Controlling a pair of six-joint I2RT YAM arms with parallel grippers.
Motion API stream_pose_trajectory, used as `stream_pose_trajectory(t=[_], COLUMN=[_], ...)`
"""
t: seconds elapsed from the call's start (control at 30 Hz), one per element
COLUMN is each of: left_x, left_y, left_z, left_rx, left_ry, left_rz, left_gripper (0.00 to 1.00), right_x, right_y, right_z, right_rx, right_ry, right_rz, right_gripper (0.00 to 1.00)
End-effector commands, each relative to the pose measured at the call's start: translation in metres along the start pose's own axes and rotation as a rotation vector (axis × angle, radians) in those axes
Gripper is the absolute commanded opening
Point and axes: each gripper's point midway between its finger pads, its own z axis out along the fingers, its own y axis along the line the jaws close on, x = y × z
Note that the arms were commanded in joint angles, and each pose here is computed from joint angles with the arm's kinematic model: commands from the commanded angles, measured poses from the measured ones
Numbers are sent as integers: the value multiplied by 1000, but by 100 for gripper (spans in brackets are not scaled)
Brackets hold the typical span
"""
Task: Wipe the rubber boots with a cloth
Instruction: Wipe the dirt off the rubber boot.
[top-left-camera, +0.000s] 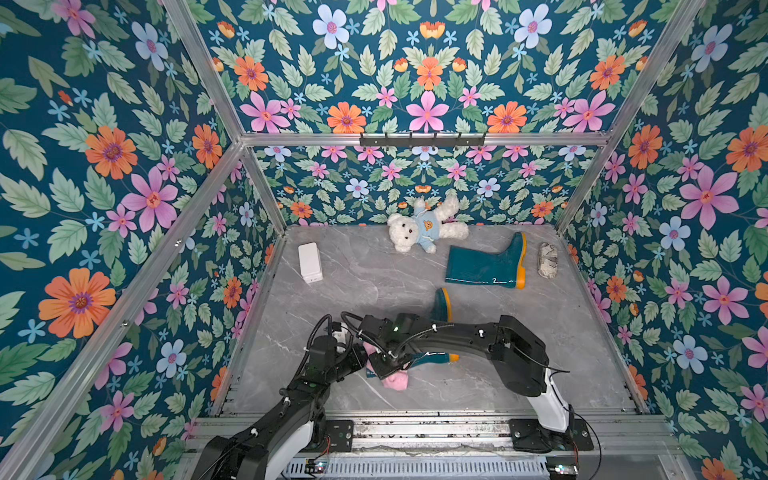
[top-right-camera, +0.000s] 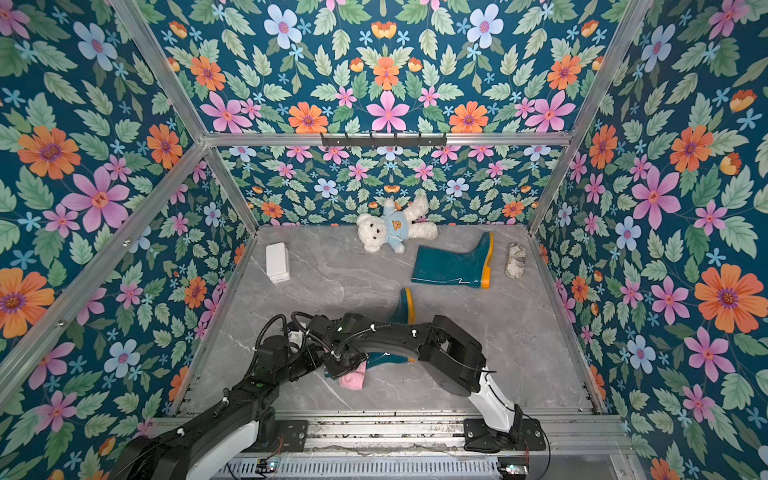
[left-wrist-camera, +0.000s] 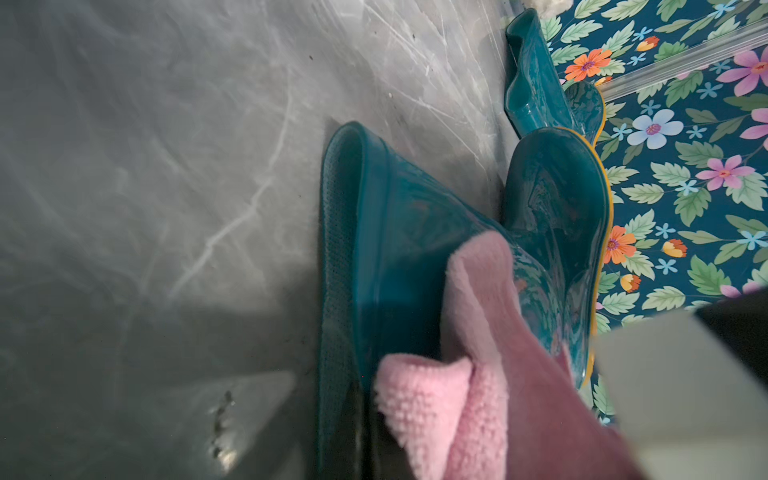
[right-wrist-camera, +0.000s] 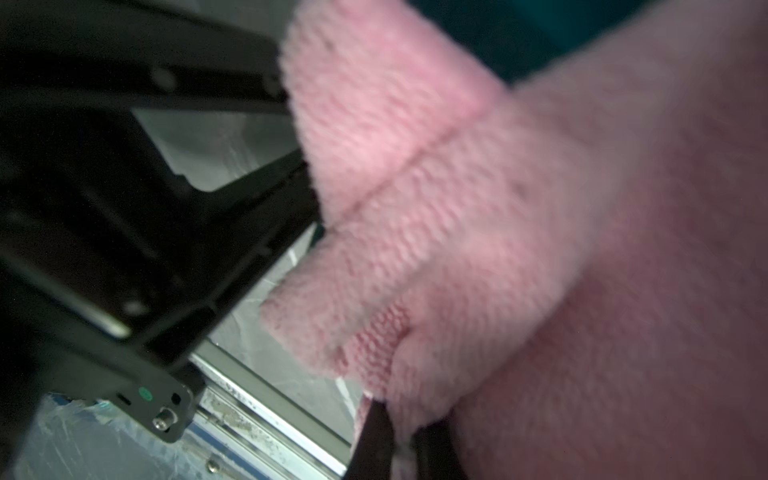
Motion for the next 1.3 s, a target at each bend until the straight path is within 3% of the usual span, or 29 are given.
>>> stream_pose_trajectory(t=[0.0,0.17,0.4,0.57,0.77,1.0,1.27], left_x=[-6,-6,-6,-6,-5,-5,-4], left_y=[1,1,2,2,2,2,3], left_z=[0,-1,-1,0,0,0,0], left_rx=[-10,-10,-13,-12,-12,-11,-12], left_ry=[-27,-29,-29,-28,-22,-21,-21], left_rz=[2,1,0,-2,-2,-2,-2], left_gripper=[0,0,0,0,0,0,0], right_x=[11,22,60,93,106,82,17], right_y=[6,-20,-93,-151,-194,-187,-118], right_z=[4,-8,-33,-56,-92,-95,-86], right_rx=[-14,39,239,308,323,308,178], right_ry=[47,24,4,-24,-105,-121,-163], right_rz=[-10,29,92,204,302,271,147], right_gripper=[0,0,0,0,0,0,0])
